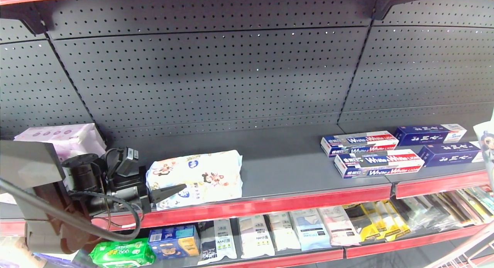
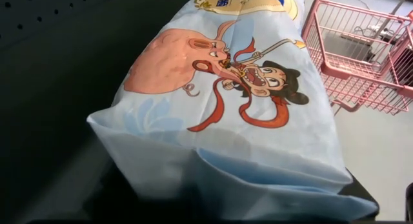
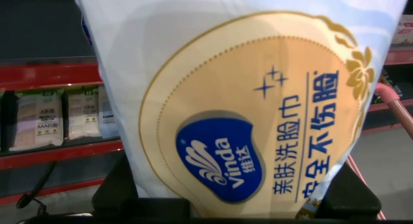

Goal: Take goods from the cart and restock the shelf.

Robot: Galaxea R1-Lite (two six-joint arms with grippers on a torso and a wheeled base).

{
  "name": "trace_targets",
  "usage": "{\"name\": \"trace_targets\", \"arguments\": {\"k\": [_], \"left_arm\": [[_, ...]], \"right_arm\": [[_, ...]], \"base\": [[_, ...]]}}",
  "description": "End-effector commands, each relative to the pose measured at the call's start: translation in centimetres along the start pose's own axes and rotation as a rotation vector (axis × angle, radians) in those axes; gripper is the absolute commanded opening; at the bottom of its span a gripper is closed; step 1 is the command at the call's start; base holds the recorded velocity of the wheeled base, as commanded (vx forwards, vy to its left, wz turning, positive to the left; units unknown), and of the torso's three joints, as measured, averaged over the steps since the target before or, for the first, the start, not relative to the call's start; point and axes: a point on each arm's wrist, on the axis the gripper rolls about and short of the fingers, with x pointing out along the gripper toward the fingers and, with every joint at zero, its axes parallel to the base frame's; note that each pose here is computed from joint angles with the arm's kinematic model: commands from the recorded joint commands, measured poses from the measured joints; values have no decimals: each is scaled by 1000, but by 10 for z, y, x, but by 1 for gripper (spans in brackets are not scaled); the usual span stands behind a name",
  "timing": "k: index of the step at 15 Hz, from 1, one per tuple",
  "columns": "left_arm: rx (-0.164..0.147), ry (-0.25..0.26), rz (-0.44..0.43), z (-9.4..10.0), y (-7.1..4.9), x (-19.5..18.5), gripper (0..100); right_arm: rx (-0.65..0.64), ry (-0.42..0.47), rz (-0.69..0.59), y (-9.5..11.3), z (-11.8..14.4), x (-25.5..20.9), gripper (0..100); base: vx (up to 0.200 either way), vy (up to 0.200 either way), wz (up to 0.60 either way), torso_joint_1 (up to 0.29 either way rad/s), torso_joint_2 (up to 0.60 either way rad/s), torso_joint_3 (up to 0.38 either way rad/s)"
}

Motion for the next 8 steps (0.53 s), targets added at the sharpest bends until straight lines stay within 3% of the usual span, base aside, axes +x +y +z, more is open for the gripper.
{"name": "trace_targets", "arguments": {"k": [1,8], "left_arm": [[2,1,-1,-1,0,1,0],[4,2,-3,-1,-1,1,0]], "right_arm": [[0,1,-1,0,0,0,0],[0,4,0,0,1,1,0]], "base": [[0,0,0,0,0,0],[0,0,0,0,0,0]]}}
